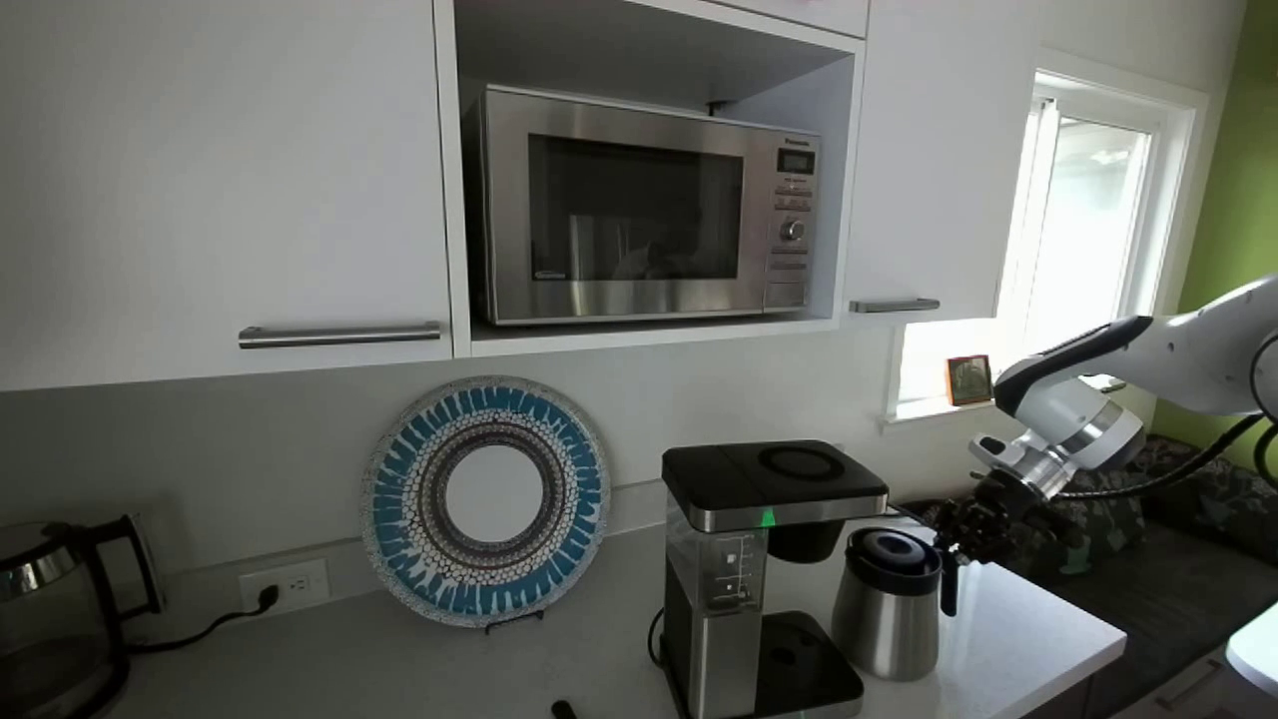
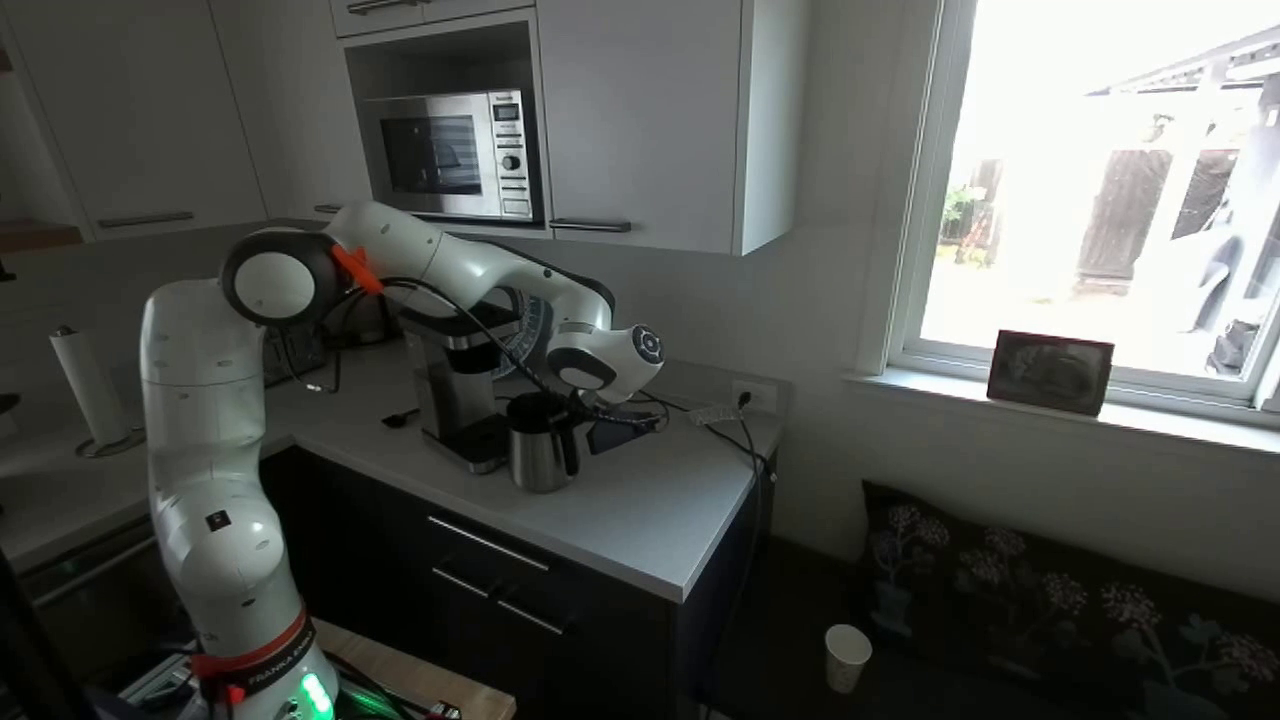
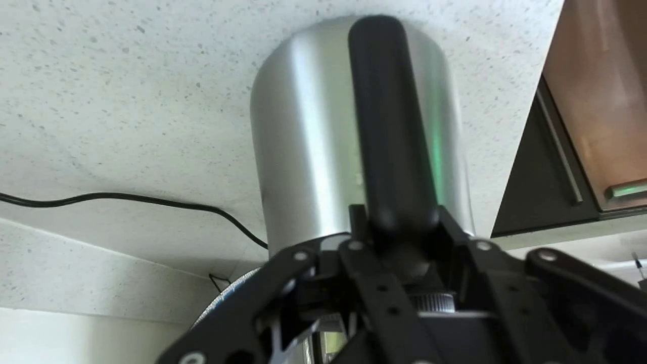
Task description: Remove the carafe from the coffee maker and put in on the counter top
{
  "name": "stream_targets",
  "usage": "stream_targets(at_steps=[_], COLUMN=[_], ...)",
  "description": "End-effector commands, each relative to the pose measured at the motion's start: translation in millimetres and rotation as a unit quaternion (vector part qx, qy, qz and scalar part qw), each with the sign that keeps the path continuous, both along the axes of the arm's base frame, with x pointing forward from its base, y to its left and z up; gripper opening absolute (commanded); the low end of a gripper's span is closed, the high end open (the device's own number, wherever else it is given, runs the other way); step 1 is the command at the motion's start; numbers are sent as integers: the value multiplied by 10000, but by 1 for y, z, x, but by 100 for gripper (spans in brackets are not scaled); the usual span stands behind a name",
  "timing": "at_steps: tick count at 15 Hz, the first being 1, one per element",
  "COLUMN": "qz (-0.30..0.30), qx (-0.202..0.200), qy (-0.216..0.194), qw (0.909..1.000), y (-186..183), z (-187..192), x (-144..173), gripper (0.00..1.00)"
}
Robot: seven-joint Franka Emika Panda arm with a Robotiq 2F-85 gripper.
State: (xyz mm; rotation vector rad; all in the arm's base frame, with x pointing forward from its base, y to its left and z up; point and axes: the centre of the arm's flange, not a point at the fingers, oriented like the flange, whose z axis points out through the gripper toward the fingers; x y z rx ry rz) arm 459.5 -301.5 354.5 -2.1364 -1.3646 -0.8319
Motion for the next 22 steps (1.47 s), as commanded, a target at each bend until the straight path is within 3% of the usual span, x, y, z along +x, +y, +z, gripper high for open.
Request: stream_targets(at_steps=[1,2,4,9,17,22], qz=[58,45,28,31,-497,-622], qx=[-96,-133,-179,-446,-1043,-947], qy=[-142,-156,-193,-350,87,628], qw=[9998,9998,9996,9984,9933,9916], y=[-15,-17,-22,-35,-27,-16], z=[3,5,15,58,122,151], x=[6,6,6,1,-35,-57], gripper=[19,58,62,99,100,100])
